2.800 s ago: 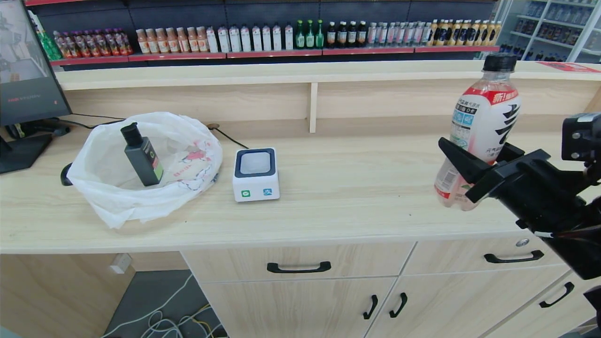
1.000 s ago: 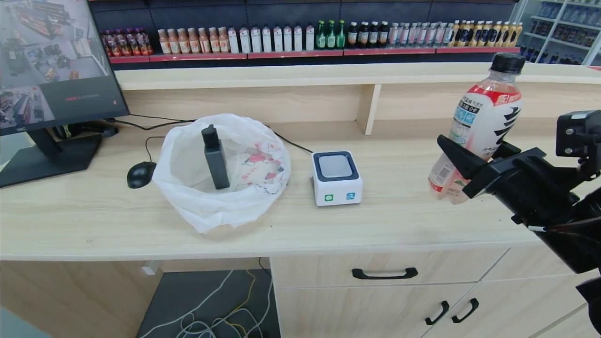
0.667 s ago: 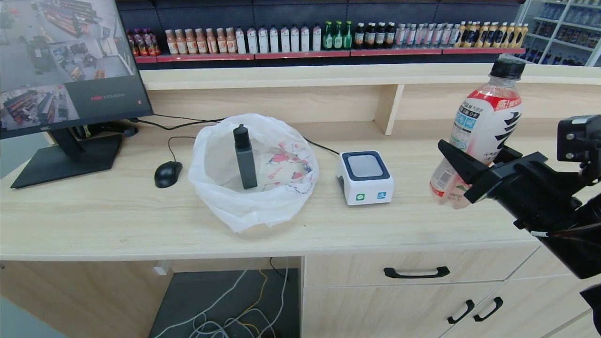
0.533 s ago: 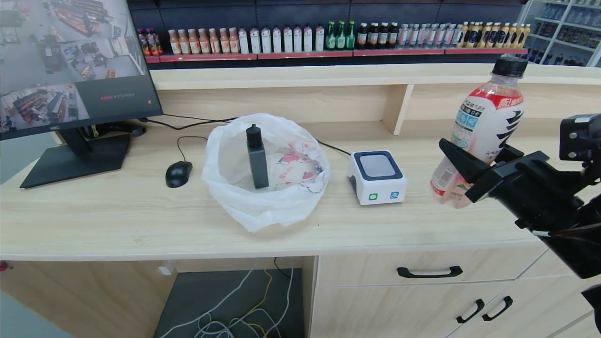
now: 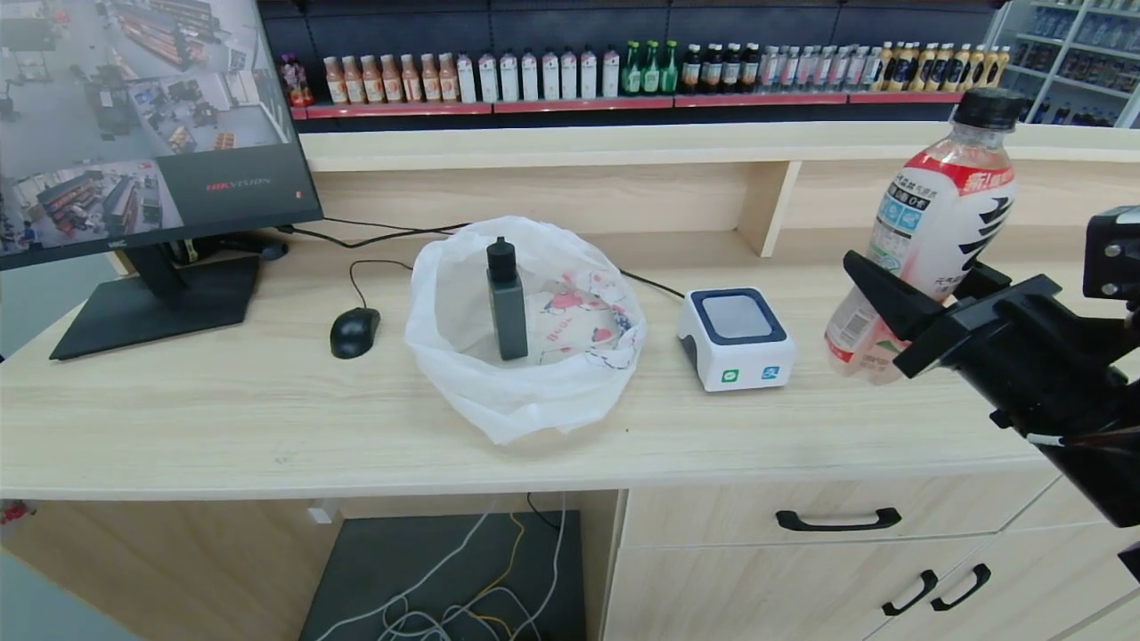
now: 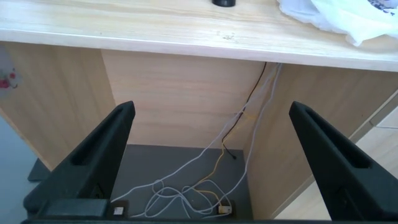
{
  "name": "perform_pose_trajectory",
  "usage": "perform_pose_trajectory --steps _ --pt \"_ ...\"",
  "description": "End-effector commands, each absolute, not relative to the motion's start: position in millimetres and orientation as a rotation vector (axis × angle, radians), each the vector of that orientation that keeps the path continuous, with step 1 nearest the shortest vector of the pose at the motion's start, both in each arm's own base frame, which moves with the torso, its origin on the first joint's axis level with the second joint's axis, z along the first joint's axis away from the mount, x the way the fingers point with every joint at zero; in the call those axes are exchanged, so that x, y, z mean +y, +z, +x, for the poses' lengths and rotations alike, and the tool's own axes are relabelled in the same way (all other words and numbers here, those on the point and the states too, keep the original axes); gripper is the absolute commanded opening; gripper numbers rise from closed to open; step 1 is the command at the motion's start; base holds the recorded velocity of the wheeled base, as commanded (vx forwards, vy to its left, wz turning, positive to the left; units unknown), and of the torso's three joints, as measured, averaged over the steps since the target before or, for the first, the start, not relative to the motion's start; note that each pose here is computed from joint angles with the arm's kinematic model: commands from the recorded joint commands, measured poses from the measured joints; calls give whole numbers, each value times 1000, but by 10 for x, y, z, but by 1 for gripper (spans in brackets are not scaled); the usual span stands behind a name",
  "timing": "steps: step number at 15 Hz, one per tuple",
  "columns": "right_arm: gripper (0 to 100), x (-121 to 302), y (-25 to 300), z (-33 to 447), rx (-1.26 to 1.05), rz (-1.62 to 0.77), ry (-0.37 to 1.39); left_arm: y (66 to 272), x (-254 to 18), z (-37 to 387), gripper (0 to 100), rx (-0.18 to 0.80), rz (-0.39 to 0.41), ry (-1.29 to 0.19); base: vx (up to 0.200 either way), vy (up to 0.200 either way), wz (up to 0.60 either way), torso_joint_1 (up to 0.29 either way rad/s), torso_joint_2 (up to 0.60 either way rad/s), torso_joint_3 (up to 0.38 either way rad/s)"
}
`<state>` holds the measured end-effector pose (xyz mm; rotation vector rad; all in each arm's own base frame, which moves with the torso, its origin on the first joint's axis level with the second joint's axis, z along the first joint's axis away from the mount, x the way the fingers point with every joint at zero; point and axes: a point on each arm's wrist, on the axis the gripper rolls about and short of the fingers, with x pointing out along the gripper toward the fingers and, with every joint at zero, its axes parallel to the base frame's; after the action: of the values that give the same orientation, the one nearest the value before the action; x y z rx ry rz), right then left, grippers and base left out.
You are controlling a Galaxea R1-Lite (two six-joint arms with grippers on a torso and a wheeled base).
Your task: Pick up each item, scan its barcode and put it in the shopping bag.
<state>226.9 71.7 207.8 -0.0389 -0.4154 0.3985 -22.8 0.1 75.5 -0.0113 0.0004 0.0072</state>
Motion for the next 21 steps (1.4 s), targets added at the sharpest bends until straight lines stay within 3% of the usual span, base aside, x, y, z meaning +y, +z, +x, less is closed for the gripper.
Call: perform_pose_trajectory --steps 1,5,11,15,21 --pt "0 739 2040 2286 -401 -51 407 755 1 -228 100 0 -12 8 0 0 0 0 0 0" --pt "0 837 2156 2574 -486 -171 376 755 1 -228 100 0 -12 8 0 0 0 0 0 0" --pt "0 916 2075 2821 -531 -484 305 755 1 -228 100 0 -12 8 0 0 0 0 0 0" --pt "0 993 2187 3016 -632 -576 324 755 1 -228 100 0 -12 8 0 0 0 0 0 0" --pt "0 1095 2040 3187 -718 -745 495 755 1 -228 100 0 -11 8 0 0 0 0 0 0"
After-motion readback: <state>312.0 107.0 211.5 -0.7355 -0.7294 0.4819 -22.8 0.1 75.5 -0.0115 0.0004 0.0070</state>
